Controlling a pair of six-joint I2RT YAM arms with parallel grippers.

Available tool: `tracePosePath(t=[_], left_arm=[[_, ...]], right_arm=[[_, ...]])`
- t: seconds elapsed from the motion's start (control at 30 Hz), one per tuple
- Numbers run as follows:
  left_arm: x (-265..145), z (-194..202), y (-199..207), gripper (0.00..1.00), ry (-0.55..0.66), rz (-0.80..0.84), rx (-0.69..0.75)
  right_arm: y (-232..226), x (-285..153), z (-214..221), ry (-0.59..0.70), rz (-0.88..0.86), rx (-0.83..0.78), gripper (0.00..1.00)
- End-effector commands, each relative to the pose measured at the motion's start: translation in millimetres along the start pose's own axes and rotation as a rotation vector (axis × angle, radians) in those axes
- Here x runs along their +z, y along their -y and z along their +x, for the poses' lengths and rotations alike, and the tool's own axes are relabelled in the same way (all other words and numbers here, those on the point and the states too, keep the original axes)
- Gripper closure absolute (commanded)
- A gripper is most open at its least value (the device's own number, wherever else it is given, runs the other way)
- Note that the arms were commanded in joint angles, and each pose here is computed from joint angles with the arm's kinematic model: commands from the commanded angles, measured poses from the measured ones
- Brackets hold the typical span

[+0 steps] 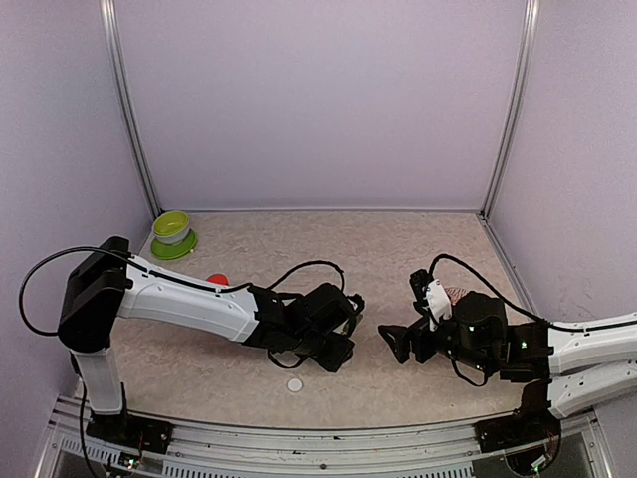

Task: Sort the pills into containers
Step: Pick up the pill bottle from the center of the board.

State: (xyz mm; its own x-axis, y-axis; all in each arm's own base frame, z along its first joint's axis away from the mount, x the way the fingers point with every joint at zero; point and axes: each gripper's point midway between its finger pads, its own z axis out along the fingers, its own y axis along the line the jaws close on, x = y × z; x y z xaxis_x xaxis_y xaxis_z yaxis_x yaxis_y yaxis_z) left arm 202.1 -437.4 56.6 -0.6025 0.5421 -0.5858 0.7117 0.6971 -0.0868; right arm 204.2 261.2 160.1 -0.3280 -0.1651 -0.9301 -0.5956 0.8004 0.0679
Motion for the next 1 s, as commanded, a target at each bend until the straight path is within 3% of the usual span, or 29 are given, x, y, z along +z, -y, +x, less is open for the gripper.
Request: tracePosePath(t=[0.0, 0.5, 0.97], left_arm=[[-2, -20, 6, 0.51, 0.043, 0.015, 0.020], [7, -15, 0, 0.54, 0.022, -0.002, 0.027], [-8, -27, 8, 0.75, 0.076, 0.041, 0.020]], right_arm=[[2, -1, -3, 0.022, -0.002, 0.014, 0.02], [1, 0, 0, 0.017, -0.005, 0.016, 0.02], [-4, 5, 7, 0.005, -0.031, -0.005, 0.03]])
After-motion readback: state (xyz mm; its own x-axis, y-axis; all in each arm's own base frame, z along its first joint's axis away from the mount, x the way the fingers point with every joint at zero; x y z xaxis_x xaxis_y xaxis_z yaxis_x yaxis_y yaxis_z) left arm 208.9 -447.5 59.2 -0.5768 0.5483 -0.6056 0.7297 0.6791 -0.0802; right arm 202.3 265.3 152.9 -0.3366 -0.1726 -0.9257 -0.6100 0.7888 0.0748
